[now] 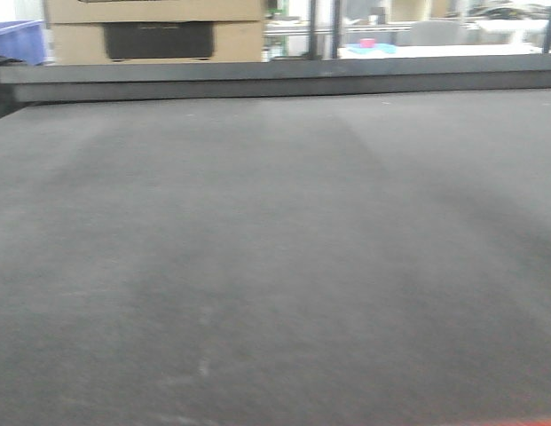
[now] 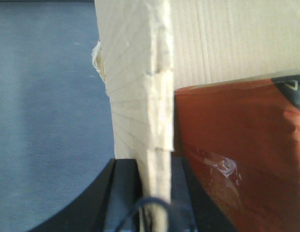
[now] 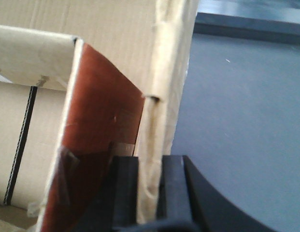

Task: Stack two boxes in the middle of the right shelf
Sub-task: 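Hold the boxes in both grippers while the base drives to the shelf, then align the held boxes with the middle shelf level of the rack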

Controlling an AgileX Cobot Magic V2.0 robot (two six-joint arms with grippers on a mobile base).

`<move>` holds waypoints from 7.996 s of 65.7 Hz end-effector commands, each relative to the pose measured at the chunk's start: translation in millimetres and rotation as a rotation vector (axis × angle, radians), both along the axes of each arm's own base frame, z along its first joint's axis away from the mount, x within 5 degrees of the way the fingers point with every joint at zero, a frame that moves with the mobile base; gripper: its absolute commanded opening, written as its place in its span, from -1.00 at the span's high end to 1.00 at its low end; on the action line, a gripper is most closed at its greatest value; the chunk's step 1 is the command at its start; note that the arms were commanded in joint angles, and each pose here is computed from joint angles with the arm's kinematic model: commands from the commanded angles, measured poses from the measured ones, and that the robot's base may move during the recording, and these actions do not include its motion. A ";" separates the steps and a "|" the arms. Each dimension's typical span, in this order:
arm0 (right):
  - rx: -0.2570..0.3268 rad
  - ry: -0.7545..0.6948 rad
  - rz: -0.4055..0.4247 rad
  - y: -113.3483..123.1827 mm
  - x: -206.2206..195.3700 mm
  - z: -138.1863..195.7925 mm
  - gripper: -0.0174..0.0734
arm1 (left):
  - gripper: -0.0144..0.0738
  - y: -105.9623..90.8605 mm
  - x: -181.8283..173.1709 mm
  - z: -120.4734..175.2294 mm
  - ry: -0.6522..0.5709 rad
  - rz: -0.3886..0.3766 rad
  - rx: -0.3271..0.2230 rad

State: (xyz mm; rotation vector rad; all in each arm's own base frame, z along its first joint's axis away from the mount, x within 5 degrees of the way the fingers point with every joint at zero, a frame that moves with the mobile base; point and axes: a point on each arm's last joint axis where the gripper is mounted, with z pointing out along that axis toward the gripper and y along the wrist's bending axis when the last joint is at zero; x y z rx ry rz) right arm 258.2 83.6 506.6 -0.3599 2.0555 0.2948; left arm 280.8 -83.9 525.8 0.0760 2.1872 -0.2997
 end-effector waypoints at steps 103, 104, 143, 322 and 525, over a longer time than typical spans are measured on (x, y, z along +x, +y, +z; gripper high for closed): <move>-0.010 -0.071 -0.018 -4.4 -0.7 9.1 0.95 | 0.93 1.9 -4.8 10.8 -0.066 0.002 -0.023; -0.010 -0.071 -0.018 -4.4 -0.7 9.1 0.95 | 0.93 1.9 -4.8 10.8 -0.066 0.002 -0.023; -0.009 -0.073 -0.018 -4.4 -0.6 9.2 0.95 | 0.93 1.9 -4.8 10.8 -0.066 0.002 -0.023; 0.003 -0.070 -0.012 -3.4 -0.9 9.4 0.95 | 0.93 3.9 -4.3 10.8 -0.072 0.016 -0.005; 0.005 -0.072 -0.011 -3.2 -0.9 9.6 0.95 | 0.93 3.9 -4.3 10.8 -0.072 0.016 -0.005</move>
